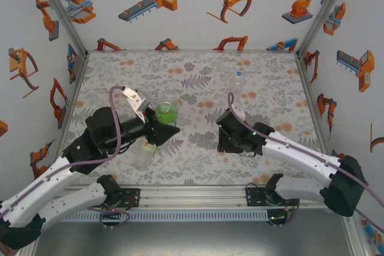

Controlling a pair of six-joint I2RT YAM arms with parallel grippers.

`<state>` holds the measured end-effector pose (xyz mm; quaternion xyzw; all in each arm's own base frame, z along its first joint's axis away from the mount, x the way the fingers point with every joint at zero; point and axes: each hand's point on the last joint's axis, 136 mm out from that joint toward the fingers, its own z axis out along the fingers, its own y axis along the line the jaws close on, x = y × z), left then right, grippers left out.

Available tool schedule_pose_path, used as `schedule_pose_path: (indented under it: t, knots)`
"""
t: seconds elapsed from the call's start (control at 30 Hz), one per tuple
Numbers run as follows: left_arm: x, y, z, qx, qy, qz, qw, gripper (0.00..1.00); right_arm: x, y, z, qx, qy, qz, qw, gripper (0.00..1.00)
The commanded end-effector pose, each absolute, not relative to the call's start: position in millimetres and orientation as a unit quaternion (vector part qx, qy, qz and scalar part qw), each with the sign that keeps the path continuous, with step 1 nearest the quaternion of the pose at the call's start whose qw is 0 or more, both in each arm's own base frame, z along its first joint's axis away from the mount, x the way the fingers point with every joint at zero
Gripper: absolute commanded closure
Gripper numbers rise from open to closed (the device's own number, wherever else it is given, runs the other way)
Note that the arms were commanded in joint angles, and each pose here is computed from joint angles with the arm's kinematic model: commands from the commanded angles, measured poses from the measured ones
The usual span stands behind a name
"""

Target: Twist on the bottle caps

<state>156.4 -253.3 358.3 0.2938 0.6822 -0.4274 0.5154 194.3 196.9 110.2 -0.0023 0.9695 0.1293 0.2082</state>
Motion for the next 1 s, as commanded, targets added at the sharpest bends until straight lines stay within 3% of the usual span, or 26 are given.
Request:
schedule_pose_path:
  t: [0.0, 0.97]
  knots:
    - [159.3, -253.6, 362.2, 0.281, 0.679, -0.436, 0.520, 1.00, 199.1, 208.0, 102.9, 0.019, 0.968, 0.136, 0.211, 0.59]
    - [155.3, -232.3, 359.7, 0.258, 0.688, -0.422, 0.531, 1.00, 210.9, 237.1, 57.9, -0.025, 0.982, 0.059, 0.180, 0.55]
